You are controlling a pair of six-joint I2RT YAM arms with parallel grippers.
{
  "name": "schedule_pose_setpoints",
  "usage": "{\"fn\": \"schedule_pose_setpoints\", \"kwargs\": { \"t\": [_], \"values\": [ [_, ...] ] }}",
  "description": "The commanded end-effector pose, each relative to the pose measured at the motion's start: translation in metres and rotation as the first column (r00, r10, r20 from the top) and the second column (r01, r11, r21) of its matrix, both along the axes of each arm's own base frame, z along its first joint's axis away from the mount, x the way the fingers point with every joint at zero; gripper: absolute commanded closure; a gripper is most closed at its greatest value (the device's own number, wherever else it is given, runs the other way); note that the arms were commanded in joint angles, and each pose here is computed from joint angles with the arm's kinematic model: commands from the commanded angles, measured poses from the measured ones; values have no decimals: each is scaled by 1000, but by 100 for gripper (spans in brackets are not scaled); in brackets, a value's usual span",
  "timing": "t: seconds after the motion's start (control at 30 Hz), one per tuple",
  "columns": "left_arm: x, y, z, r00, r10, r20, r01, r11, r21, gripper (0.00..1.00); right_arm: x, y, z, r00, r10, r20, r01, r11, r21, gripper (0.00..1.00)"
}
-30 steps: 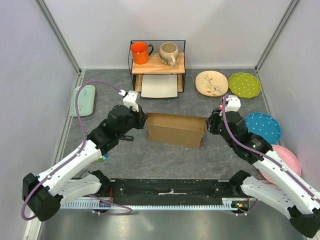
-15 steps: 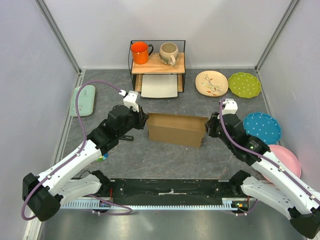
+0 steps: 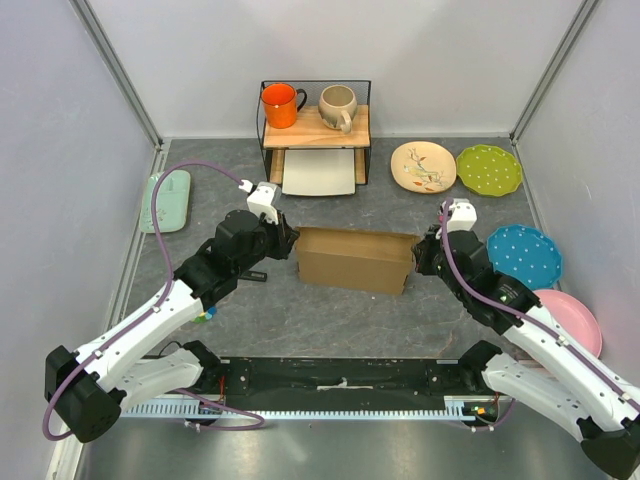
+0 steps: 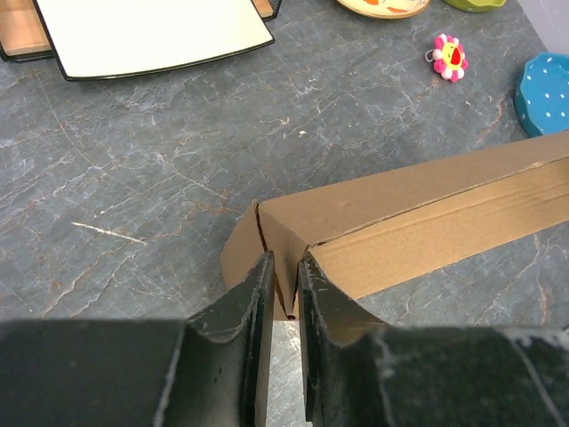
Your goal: Fold the paper box
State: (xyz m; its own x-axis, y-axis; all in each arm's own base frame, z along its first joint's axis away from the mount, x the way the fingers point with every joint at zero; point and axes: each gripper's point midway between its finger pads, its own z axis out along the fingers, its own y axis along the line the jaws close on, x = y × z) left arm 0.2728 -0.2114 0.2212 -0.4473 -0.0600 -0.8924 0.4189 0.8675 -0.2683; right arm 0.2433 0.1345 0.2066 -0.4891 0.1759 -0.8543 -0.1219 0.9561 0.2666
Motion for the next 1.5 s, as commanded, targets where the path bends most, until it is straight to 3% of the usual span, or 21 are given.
{"fn": "schedule_pose_setpoints", "kwargs": {
  "t": [0.0, 0.43, 0.73, 1.0, 1.47],
  "values": [
    [-1, 1, 6, 1000, 14, 0, -14, 999, -41, 78, -10, -17, -41, 992, -72, -100, 66, 996, -64, 100],
    [-5, 0, 4, 1000, 4, 0, -4, 999, -54, 78, -34, -21, -103, 949, -162, -271, 164, 986, -16, 100],
    [1, 5, 5, 999, 32, 23, -31, 999, -39, 75, -35, -20, -100, 952, -163, -260, 164, 986, -19, 100],
    [9, 7, 28, 989, 17, 147, -14, 1000, -25, 58, -35, -13, -96, 966, -106, -235, 109, 994, -2, 100],
    [32, 2, 3, 990, -21, 138, 10, 996, 83, 58, -34, -4, -96, 972, -50, -229, 50, 999, -7, 100]
  ]
}}
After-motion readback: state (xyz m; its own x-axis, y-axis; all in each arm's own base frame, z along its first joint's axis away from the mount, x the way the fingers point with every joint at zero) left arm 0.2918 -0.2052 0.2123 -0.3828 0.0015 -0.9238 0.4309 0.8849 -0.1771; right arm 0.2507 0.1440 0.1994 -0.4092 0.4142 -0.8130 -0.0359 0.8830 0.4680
